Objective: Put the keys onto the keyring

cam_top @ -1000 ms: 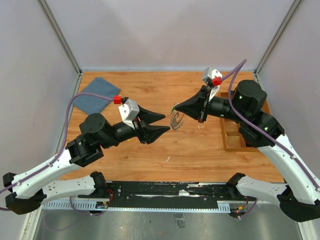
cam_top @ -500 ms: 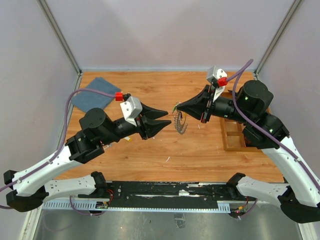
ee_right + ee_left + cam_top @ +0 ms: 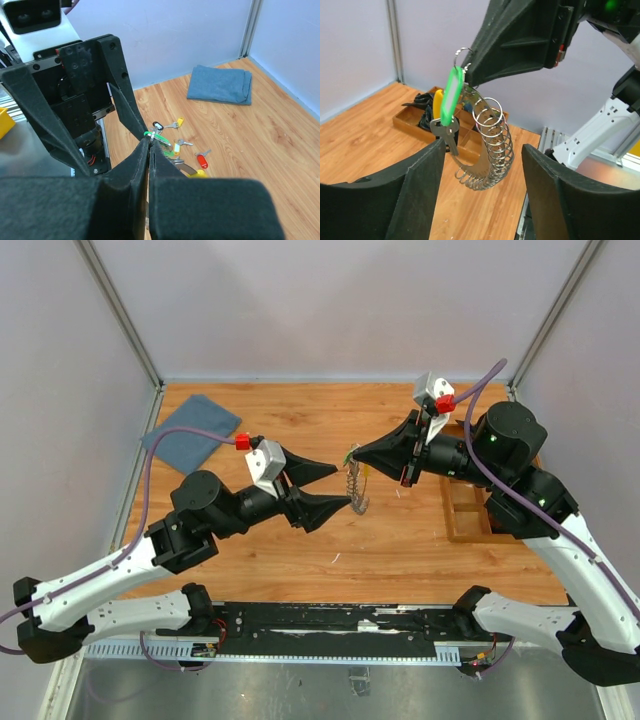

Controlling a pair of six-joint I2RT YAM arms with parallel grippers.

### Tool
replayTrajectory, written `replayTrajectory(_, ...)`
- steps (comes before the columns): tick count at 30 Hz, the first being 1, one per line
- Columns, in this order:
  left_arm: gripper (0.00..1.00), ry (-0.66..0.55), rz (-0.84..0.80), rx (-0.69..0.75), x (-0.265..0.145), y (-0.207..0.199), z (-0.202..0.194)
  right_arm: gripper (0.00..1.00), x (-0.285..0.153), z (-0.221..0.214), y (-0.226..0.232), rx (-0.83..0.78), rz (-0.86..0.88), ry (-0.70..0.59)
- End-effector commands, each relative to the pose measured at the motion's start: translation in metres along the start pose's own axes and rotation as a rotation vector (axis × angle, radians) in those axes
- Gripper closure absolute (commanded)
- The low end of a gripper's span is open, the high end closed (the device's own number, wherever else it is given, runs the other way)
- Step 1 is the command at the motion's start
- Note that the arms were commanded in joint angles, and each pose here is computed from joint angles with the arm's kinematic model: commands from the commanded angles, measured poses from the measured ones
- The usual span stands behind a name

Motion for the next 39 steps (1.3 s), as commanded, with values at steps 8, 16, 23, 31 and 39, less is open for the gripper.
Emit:
replayTrajectory(8, 0.20, -0.094, 0.062, -0.056, 0.011, -0.001, 0.003, 0.99, -0.002, 0.010, 0.003, -0.001, -0.029, -0.080)
replayTrajectory(16, 0.14, -0.049, 0.187, -0.076, 0.021, 0.010, -0.016, 0.99, 0.008, -0.001, -0.019, 0.084, -0.197, -0.076)
replayTrajectory(23, 0.16, -0.036, 0.231, -0.076, 0.033, 0.013, -0.025, 1.00, 0.013, 0.012, -0.021, 0.171, -0.244, -0.084)
replayTrajectory(31, 0.27, -0.011, 0.382, -0.056, 0.032, 0.025, -0.042, 0.99, 0.024, 0.005, -0.027, 0.197, -0.237, -0.098)
replayTrajectory(39, 0.34, -0.017, 0.502, -0.012, 0.027, 0.038, -0.045, 0.99, 0.028, 0.007, -0.025, 0.226, -0.204, -0.124)
Point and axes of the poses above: each gripper's point midway between its finger pads, its own x axis out along the fingers, its own y axis along the line the jaws close on, z = x × y, the point moved 8 cm from there along -x, back along the fingers, and after that the axes turned 8 degrees about x, right-handed, at the moved point
